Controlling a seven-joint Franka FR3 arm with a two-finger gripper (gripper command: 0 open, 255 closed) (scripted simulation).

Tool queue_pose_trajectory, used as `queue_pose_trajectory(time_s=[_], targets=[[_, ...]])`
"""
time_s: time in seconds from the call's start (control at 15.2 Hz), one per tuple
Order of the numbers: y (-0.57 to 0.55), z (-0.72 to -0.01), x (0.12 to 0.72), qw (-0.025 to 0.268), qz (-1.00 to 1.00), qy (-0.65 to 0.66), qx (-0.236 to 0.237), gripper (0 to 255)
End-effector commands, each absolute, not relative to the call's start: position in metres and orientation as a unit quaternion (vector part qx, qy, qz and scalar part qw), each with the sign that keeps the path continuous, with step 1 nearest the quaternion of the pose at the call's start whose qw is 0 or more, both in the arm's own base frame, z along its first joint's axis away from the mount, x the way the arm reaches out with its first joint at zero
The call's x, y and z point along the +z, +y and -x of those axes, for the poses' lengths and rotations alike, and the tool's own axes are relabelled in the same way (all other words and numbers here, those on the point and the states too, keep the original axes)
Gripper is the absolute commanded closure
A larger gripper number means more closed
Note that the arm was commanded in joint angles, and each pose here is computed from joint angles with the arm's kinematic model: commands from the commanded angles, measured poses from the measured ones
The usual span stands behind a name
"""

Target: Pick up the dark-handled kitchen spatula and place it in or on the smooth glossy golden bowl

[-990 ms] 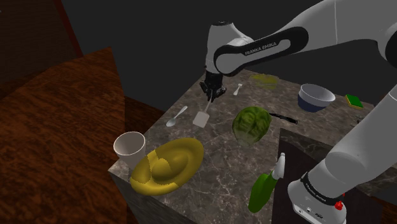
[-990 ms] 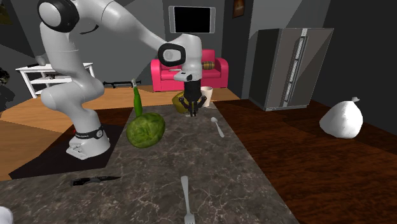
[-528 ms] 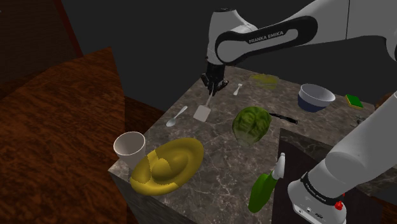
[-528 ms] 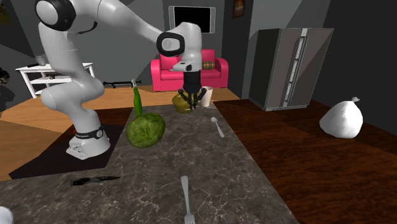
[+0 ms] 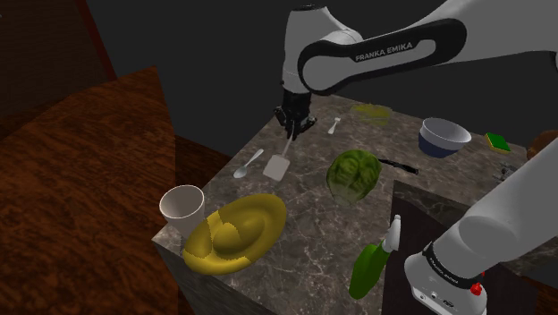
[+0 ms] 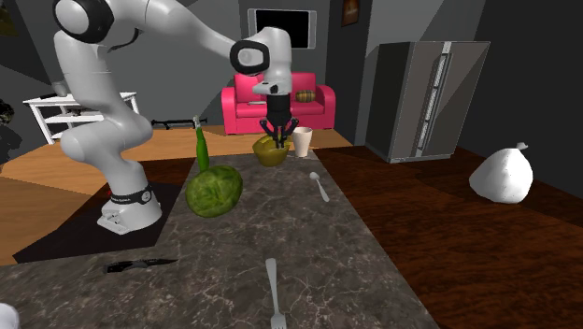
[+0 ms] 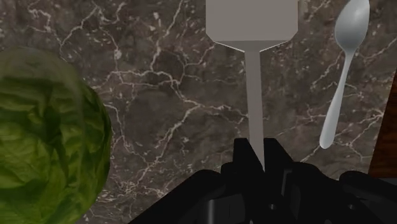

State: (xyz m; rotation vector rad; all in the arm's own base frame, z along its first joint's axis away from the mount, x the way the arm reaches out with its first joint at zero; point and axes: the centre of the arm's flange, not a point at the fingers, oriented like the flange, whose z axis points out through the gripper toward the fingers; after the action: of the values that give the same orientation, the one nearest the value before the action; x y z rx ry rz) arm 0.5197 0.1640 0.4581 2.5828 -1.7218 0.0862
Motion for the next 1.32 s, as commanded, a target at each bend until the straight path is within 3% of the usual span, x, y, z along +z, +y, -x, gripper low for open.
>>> queue_pose_trajectory(time_s=[0.0,1.25], targets=[[0.19,-0.51,0.456,0.018,-0.831,-0.555,0.028,255],[0.42,-0.409,0.465,0.018,-0.831,-0.555,0.028,255]])
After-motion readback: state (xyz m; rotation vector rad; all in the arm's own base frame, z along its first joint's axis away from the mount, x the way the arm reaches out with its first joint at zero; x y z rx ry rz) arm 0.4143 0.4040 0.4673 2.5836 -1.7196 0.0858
